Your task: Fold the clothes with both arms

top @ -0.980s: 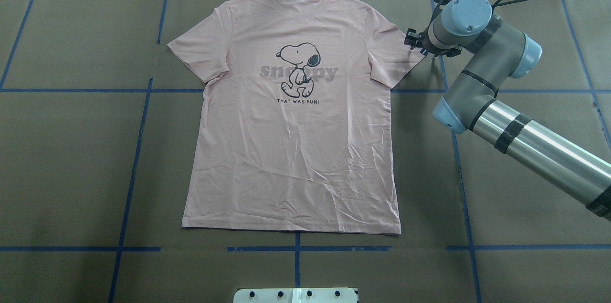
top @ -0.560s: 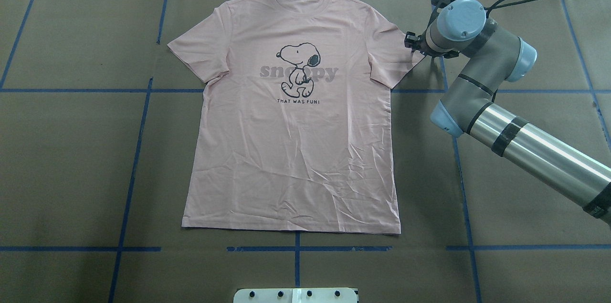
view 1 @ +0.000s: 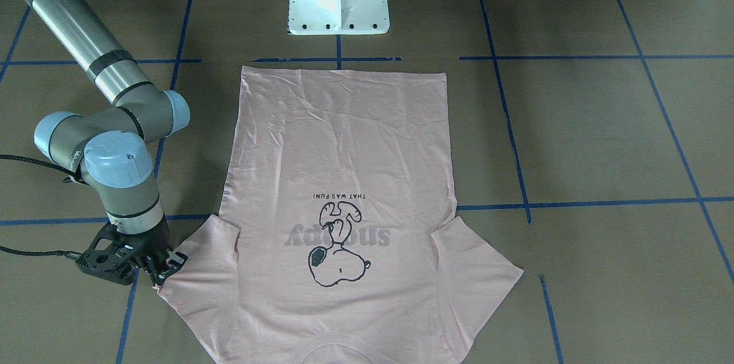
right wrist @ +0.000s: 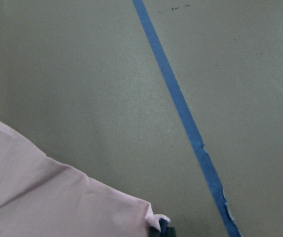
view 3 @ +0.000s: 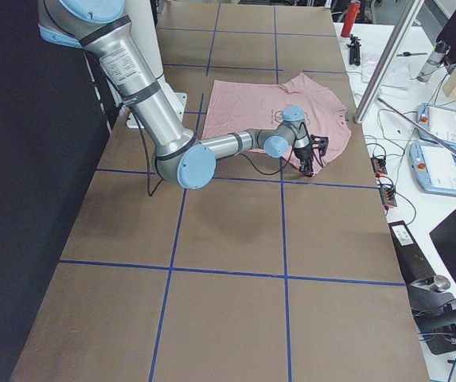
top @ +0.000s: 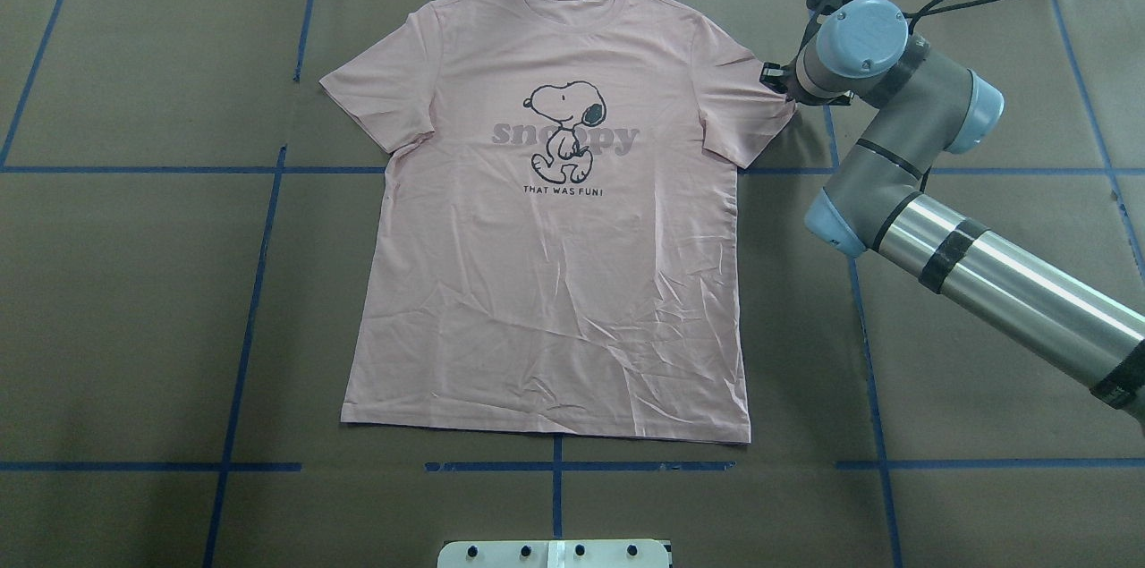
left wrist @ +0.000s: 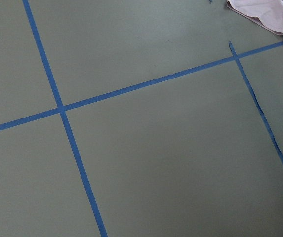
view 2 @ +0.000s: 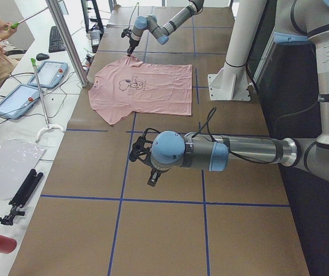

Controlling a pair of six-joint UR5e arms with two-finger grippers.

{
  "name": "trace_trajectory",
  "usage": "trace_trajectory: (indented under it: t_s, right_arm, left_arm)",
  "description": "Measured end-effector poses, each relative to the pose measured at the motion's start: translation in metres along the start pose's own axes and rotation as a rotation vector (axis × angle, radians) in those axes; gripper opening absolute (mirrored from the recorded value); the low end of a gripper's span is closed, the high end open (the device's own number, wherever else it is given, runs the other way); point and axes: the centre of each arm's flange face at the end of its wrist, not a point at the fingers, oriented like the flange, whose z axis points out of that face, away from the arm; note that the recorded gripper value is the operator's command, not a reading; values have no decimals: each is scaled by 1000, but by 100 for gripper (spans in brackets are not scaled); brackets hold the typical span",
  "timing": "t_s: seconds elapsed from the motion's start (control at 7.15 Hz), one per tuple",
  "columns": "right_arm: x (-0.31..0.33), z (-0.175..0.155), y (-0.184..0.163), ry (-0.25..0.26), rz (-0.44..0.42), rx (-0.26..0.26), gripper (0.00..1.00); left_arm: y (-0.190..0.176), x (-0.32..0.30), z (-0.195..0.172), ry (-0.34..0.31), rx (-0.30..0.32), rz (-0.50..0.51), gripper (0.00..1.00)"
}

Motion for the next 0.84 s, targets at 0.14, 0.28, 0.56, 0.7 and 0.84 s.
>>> trace_trajectory:
  t_s: [0.14, 0.28, 0.56, 0.7, 0.84]
  right_arm:
    - [-10, -9, -2, -22, -2, 6, 0]
    - [-27, -24, -2, -56, -5, 12, 0]
    - [-84, -47, 22, -116, 10, 3, 0]
    - [-108, -47, 31, -117, 33, 4, 0]
    - [-132, -42, 32, -104, 47, 13, 60]
  left_arm:
    - [0, 0, 0, 0, 0, 0, 100]
    - [0, 0, 0, 0, 1, 0, 100]
    - [-1, 3, -3, -2, 5, 6, 100]
    - [-2, 5, -4, -3, 7, 9, 100]
    - [-2, 5, -4, -2, 7, 8, 100]
